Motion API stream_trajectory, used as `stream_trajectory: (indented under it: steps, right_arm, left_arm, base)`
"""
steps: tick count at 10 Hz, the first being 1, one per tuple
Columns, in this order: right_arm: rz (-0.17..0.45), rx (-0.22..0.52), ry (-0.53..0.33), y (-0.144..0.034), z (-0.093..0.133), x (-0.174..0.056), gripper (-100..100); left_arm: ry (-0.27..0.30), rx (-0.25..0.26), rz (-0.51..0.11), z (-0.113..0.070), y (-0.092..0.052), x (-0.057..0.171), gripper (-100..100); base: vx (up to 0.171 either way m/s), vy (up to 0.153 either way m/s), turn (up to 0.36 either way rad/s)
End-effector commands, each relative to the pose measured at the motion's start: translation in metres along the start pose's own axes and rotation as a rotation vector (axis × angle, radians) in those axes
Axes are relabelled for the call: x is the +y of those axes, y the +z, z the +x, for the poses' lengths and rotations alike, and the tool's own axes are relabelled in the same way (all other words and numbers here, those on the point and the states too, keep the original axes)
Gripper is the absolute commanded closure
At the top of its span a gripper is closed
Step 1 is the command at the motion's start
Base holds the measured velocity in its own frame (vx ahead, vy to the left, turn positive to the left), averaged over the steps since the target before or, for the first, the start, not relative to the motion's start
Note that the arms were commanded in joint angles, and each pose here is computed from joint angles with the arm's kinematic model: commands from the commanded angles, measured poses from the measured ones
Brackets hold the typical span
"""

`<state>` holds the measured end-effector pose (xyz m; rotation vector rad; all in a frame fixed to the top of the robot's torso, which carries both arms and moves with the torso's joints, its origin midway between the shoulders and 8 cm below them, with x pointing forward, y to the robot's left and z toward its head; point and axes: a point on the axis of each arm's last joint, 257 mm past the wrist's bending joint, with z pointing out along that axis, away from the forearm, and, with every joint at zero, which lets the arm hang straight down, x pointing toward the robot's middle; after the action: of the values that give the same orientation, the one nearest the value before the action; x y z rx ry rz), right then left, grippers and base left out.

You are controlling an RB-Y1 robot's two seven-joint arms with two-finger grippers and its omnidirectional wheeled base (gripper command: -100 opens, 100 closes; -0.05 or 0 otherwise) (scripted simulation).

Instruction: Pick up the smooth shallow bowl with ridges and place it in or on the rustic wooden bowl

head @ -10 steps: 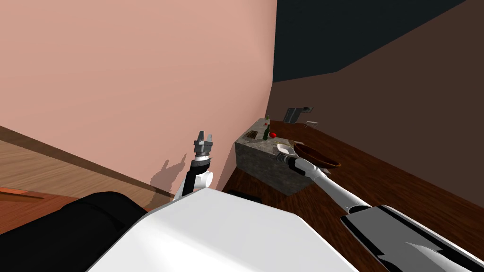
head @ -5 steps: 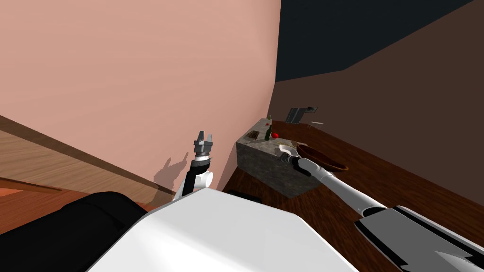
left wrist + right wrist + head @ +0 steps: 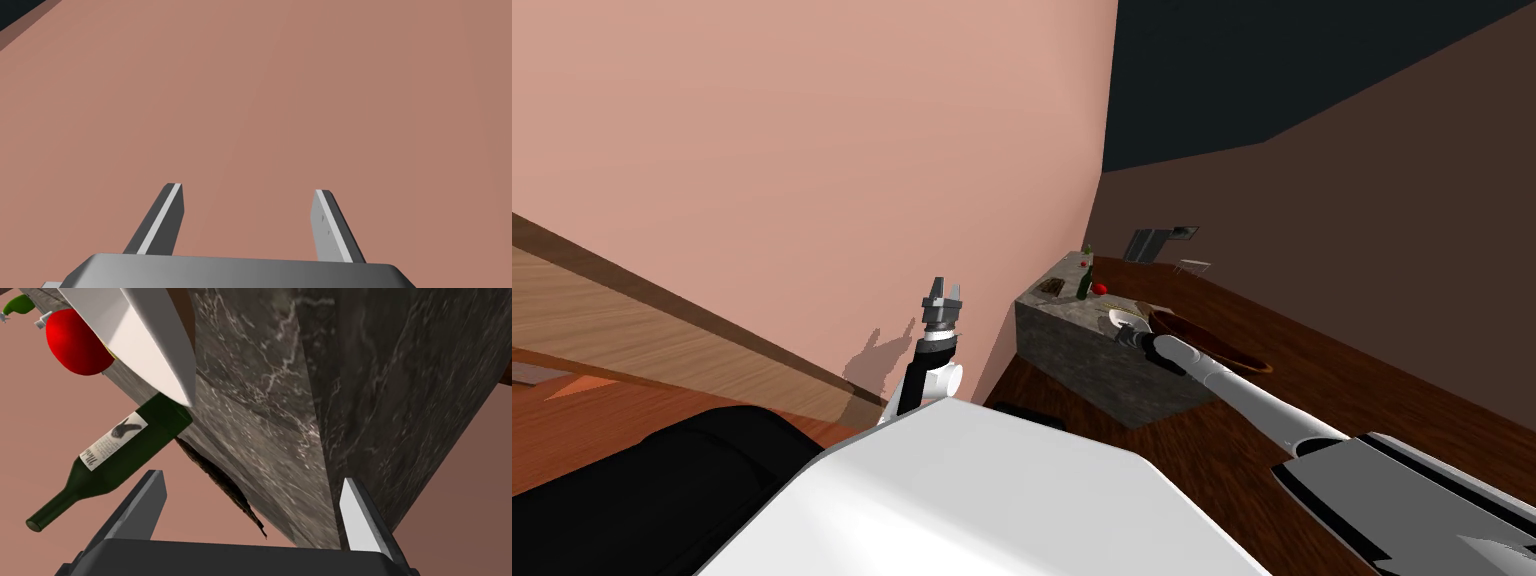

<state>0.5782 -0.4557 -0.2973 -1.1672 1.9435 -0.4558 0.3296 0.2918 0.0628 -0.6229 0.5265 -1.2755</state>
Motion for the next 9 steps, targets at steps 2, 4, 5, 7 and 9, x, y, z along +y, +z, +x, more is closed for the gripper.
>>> stream_trajectory:
  steps: [2,4,5,7,9]
  right_arm:
    - [0.023,0.122,-0.081,-0.015,0.051,-0.024,-100]
    - [0.033,0.218,-0.137,-0.032,0.092,-0.04,-100]
    - [0.033,0.218,-0.137,-0.032,0.092,-0.04,-100]
    - [0.03,0.294,-0.178,-0.046,0.124,-0.048,-100]
    - [0.007,0.36,-0.211,-0.058,0.154,-0.043,-100]
  left_arm:
    - [0.0,0.0,0.0,0.0,0.0,0.0,0]
    - [0.0,0.0,0.0,0.0,0.0,0.0,0]
    - [0.0,0.0,0.0,0.0,0.0,0.0,0]
    - [0.0,0.0,0.0,0.0,0.0,0.0,0]
    - [0.0,0.0,0.0,0.0,0.0,0.0,0]
  base:
    - [0.022,-0.006,0.151]
    - [0.043,-0.015,0.144]
    - [0.029,-0.017,0.044]
    - [0.015,-0.009,0.075]
    - [0.037,-0.016,0.139]
